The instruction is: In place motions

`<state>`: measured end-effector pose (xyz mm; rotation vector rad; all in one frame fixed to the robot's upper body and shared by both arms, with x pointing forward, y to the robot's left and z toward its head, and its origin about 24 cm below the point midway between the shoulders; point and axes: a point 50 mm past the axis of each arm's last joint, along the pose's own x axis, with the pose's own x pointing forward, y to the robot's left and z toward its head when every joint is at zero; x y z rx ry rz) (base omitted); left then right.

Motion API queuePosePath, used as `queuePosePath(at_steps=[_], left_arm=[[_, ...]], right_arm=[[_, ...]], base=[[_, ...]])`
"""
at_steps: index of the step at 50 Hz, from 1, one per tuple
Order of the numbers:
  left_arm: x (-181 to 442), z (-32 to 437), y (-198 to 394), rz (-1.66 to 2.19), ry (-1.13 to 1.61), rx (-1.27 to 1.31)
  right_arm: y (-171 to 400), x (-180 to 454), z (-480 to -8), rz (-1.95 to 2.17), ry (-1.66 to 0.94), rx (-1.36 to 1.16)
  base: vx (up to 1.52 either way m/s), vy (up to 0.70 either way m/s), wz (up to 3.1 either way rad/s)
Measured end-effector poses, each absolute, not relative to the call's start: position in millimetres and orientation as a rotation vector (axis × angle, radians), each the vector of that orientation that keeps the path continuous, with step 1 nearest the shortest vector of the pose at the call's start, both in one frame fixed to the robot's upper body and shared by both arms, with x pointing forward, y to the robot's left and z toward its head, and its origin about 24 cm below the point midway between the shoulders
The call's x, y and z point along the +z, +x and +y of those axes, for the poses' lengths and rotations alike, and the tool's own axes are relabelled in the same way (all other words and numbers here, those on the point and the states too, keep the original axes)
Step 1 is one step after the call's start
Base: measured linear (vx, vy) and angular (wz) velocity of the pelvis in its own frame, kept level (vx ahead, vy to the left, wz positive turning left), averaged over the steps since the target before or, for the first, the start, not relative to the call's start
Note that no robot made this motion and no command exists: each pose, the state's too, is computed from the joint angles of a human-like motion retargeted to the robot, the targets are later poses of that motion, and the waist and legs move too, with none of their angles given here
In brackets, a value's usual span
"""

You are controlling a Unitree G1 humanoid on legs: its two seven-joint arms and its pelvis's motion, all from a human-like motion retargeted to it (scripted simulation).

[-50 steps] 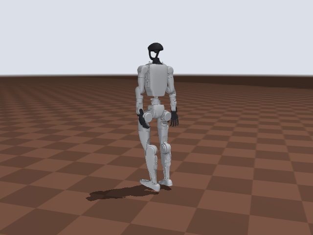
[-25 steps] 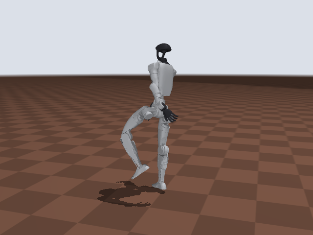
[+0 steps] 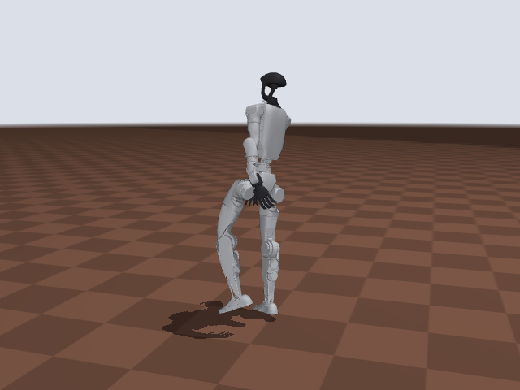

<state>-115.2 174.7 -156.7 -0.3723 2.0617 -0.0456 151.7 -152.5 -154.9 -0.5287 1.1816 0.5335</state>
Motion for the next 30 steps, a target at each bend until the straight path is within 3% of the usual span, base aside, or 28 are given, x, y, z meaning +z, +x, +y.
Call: queuePosePath(at_steps=[14,25,30], left_arm=[[-168,195,-68,1.939,-0.195,-0.062],[-167,186,-56,1.980,-0.221,-0.024],[-171,179,-19,1.924,-0.125,-0.101]], right_arm=[[85,-173,-177,1.270,-0.588,0.560],[-19,-177,-207,1.550,-0.482,0.388],[-71,-169,-215,1.686,-0.489,0.354]], base=[[-0.04,0.18,0.19],[-0.11,0.22,-0.17],[-0.16,0.20,-0.21]])
